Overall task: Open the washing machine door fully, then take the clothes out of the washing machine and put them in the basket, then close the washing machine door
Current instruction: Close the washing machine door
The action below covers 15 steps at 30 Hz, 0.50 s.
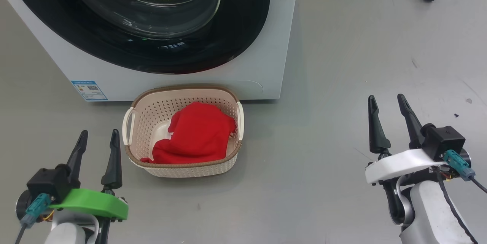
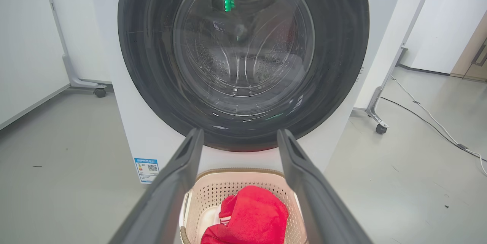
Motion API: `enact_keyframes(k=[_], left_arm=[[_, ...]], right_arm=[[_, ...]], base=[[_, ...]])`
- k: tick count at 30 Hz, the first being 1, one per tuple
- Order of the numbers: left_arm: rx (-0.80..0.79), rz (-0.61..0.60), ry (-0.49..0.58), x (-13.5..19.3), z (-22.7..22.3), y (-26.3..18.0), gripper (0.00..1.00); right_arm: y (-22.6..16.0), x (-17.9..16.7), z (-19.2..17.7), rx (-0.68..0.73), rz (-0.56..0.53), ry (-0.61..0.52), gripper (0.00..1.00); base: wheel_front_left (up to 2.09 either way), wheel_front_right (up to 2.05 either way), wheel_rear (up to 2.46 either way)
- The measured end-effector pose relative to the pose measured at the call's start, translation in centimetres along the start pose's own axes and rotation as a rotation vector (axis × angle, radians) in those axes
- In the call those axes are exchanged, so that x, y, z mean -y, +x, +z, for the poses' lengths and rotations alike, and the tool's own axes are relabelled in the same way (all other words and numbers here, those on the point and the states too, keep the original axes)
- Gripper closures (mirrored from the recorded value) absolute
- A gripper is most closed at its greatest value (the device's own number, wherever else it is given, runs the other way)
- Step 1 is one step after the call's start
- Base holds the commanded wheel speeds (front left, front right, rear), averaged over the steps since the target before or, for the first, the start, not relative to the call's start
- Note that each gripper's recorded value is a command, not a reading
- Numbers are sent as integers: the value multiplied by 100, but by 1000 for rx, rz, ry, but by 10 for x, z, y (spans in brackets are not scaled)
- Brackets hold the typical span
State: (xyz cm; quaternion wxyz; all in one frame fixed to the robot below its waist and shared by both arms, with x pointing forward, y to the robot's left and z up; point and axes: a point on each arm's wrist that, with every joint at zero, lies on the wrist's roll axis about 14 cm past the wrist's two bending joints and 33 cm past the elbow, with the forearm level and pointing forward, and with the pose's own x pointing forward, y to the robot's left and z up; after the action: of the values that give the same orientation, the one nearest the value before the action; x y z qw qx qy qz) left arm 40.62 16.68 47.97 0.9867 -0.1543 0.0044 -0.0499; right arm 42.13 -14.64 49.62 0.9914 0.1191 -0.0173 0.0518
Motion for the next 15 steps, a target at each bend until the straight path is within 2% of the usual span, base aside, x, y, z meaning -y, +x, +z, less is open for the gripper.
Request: enact_keyframes(k=[15], left_arm=[[18,5,5,0,5,0,0]], right_arm=[[0,-5,-3,-9,20,-34,0]], base=[[0,0,0]])
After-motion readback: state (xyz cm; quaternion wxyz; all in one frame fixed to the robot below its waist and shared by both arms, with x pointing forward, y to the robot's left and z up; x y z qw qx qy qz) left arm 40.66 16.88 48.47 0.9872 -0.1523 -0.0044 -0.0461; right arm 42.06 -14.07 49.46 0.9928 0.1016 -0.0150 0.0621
